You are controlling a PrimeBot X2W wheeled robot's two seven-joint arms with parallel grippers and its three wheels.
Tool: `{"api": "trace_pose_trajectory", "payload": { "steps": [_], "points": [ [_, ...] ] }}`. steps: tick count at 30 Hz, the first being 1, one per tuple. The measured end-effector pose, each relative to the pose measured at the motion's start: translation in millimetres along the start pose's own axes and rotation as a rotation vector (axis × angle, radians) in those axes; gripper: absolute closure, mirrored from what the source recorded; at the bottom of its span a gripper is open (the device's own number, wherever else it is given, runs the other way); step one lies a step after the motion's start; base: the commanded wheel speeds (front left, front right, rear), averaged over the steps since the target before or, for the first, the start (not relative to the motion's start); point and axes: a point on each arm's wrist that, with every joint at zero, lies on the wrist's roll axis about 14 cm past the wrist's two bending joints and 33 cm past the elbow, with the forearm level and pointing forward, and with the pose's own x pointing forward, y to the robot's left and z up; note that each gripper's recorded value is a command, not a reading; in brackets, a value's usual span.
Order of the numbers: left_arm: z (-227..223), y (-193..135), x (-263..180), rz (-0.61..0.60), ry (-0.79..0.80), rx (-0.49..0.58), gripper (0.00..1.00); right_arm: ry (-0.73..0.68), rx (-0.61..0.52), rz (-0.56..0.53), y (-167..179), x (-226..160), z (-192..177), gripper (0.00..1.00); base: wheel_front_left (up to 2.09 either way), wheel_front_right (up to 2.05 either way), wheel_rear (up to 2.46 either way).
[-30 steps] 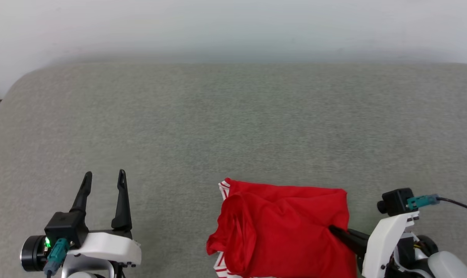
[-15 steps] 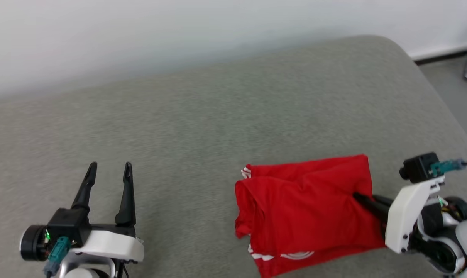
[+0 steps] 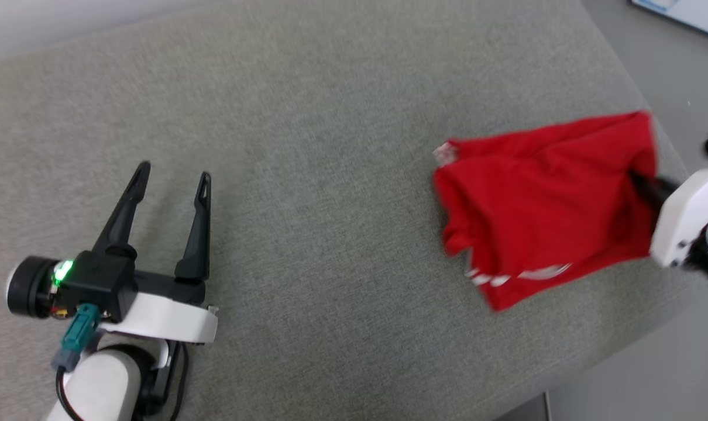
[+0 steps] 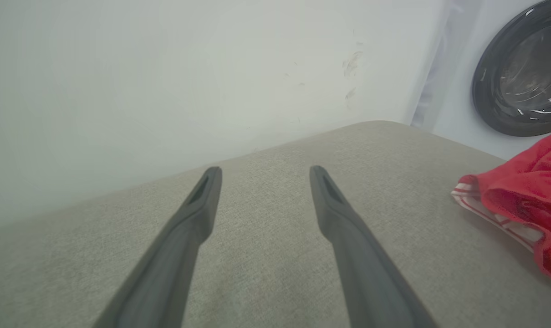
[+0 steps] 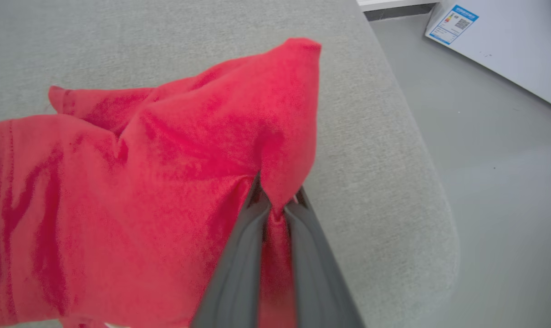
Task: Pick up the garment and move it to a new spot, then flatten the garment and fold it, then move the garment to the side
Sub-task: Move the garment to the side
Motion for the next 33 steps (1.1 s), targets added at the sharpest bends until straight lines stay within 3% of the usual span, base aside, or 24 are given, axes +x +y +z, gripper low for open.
{"api": "trace_pose_trajectory", "payload": {
  "steps": [2,3,12,17,28,30,31,33],
  "points": [
    [-7,-2,8,-0.026,0.004,-0.008,0.00,-0.006,-0.003,-0.075,-23,7,9,1.00,0.00,0.00,0.00],
    [-15,-1,19,-0.049,0.003,-0.015,0.00,-0.011,-0.026,-0.179,-53,17,20,1.00,0.00,0.00,0.00],
    [-39,13,37,-0.068,-0.003,-0.031,0.00,-0.060,-0.083,-0.415,-112,49,50,1.00,0.00,0.00,0.00],
    [-49,21,42,-0.069,-0.009,-0.036,0.00,-0.094,-0.108,-0.485,-124,70,57,1.00,0.00,0.00,0.00],
    [-63,31,41,-0.063,0.008,-0.032,0.00,-0.034,-0.061,-0.524,-115,104,6,1.00,0.00,0.00,0.00],
    [-60,32,40,-0.059,0.001,-0.024,0.00,-0.051,-0.061,-0.537,-117,101,7,0.51,0.00,0.00,0.00],
    [-58,33,39,-0.056,-0.001,-0.021,0.00,-0.065,-0.053,-0.544,-118,99,7,0.00,0.00,0.00,0.00],
    [-53,34,38,-0.048,-0.008,-0.014,0.00,-0.087,-0.073,-0.554,-119,94,8,0.00,0.00,0.00,0.00]
  ]
}}
